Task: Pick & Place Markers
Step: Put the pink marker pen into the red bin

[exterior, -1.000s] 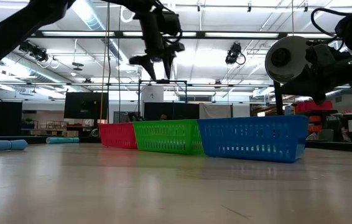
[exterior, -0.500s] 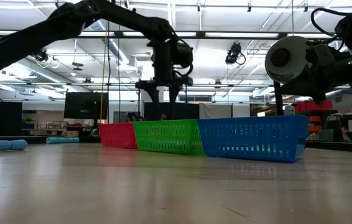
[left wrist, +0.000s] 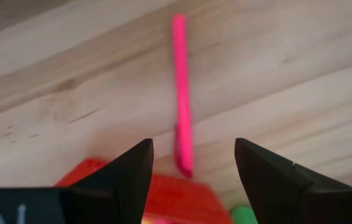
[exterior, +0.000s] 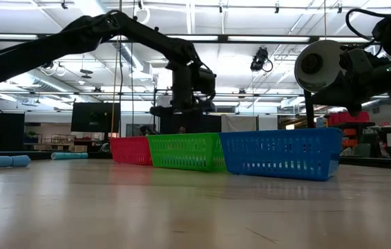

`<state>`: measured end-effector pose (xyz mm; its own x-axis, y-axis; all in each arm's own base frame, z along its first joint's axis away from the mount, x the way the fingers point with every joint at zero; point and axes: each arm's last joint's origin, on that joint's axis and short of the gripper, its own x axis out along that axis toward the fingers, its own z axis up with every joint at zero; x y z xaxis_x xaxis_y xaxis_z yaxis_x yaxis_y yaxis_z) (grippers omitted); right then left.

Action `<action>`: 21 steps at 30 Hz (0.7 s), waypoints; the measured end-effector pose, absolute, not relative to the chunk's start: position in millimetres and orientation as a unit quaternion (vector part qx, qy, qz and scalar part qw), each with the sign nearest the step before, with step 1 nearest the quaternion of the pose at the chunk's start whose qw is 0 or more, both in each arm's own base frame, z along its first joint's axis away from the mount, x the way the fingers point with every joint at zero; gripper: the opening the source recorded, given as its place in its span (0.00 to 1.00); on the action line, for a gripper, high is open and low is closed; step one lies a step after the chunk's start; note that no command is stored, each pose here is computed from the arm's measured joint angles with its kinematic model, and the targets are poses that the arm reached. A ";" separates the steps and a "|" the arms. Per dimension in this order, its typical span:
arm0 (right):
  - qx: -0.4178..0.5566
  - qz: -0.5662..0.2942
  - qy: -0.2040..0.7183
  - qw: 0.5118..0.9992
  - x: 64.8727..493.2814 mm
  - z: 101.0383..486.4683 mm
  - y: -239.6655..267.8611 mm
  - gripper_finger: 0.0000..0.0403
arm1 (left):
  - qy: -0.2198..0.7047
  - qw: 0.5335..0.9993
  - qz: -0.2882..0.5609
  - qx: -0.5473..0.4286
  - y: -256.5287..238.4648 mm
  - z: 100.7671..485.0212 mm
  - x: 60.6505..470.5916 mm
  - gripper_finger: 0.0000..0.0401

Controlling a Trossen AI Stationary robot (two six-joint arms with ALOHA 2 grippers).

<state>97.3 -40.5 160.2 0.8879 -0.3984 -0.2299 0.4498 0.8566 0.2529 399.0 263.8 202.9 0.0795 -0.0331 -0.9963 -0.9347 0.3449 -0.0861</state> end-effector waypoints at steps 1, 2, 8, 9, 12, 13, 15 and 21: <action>0.151 -0.221 0.085 0.960 97.3 160.2 -40.5 0.00 | 0.571 0.593 0.374 -0.426 264.6 199.6 398.4 0.58; 0.151 -0.221 0.085 0.960 97.3 160.2 -40.5 0.00 | 0.577 0.594 0.370 -0.421 265.9 197.8 397.4 0.58; 0.151 -0.221 0.085 0.960 97.3 160.3 -40.5 0.00 | 0.584 0.599 0.362 -0.412 276.9 197.6 389.2 0.58; 0.151 -0.221 0.085 0.960 97.3 160.3 -40.5 0.00 | 0.584 0.597 0.365 -0.412 278.6 196.3 388.3 0.58; 0.151 -0.221 0.084 0.960 97.3 160.4 -40.4 0.00 | 0.584 0.583 0.373 -0.424 279.9 190.7 388.2 0.58; 0.151 -0.221 0.084 0.960 97.3 160.4 -40.5 0.00 | 0.584 0.580 0.375 -0.427 279.2 187.2 389.8 0.58; 0.151 -0.221 0.083 0.960 97.3 160.5 -40.5 0.00 | 0.584 0.577 0.374 -0.432 276.2 183.1 393.4 0.58; 0.151 -0.221 0.084 0.960 97.3 160.5 -40.5 0.00 | 0.578 0.558 0.393 -0.448 270.3 164.8 403.8 0.58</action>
